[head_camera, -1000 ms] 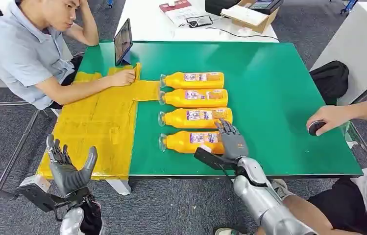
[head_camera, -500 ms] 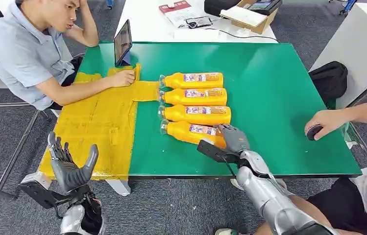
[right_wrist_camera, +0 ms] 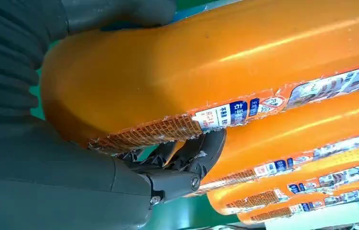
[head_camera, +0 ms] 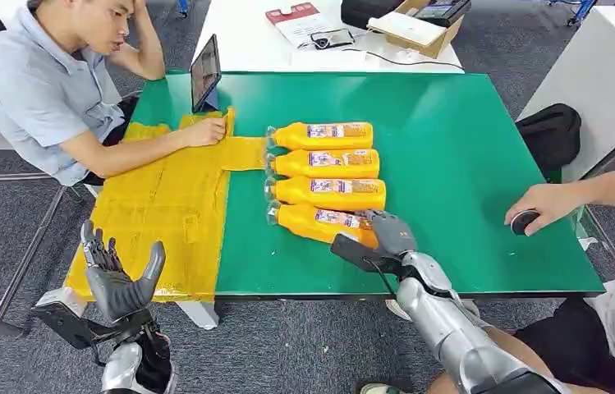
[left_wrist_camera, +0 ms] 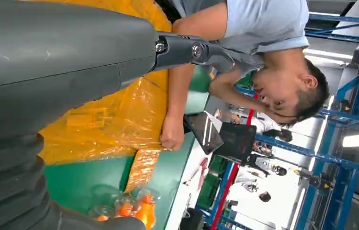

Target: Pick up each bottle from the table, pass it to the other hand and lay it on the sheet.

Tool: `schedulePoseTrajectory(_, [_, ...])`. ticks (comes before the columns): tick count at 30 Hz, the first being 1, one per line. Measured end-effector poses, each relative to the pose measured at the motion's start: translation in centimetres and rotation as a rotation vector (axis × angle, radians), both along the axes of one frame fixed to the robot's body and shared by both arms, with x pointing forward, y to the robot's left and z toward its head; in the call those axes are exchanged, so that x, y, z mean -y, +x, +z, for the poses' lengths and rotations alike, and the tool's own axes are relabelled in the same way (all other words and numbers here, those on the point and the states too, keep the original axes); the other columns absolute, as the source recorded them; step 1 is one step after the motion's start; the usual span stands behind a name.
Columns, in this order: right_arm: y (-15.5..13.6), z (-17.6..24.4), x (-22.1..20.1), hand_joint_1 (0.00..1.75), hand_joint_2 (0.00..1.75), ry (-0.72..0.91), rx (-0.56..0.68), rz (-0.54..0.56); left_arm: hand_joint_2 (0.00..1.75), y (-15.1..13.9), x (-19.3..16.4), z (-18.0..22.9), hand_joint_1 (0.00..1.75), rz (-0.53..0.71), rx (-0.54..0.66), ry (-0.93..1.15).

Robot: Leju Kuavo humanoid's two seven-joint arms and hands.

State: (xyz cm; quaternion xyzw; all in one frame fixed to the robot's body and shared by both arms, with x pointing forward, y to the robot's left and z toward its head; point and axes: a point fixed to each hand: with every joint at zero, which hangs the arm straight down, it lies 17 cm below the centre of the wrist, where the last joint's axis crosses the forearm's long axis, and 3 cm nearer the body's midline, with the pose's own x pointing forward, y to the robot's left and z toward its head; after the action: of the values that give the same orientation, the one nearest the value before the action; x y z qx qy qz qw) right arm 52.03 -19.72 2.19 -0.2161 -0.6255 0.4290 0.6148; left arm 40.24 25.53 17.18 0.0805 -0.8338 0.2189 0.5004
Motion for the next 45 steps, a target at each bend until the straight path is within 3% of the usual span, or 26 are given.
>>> schedulePoseTrajectory(1, [0.0, 0.0, -0.1, 0.00, 1.75, 0.001, 0.002, 0.004, 1.75, 0.0, 0.0, 0.0, 0.00, 0.000, 0.000, 0.000])
schedulePoseTrajectory(19, [-0.2, -1.1, -0.8, 0.00, 1.75, -0.080, -0.027, -0.006, 1.75, 0.0, 0.0, 0.0, 0.00, 0.002, -0.001, 0.001])
schedulePoseTrajectory(20, [-0.2, -1.2, -0.8, 0.07, 1.75, -0.077, -0.034, -0.004, 1.75, 0.0, 0.0, 0.0, 0.00, 0.002, -0.001, 0.001])
schedulePoseTrajectory(21, [-0.3, -1.3, -0.9, 1.40, 1.75, -0.071, -0.043, -0.003, 1.75, 0.0, 0.0, 0.0, 0.00, 0.001, 0.000, 0.001])
schedulePoseTrajectory(22, [-0.3, -1.4, -0.9, 1.40, 1.75, -0.064, -0.050, 0.000, 1.75, 0.0, 0.0, 0.0, 0.00, 0.000, 0.000, 0.001])
schedulePoseTrajectory(23, [-0.3, -1.4, -1.1, 1.69, 1.75, -0.055, -0.057, 0.008, 1.75, 0.0, 0.0, 0.0, 0.00, -0.001, 0.000, 0.001])
schedulePoseTrajectory(45, [-1.5, -1.1, -4.5, 1.75, 1.75, 0.142, -0.114, 0.107, 1.75, 0.1, 0.5, 0.0, 0.00, -0.017, 0.001, 0.000])
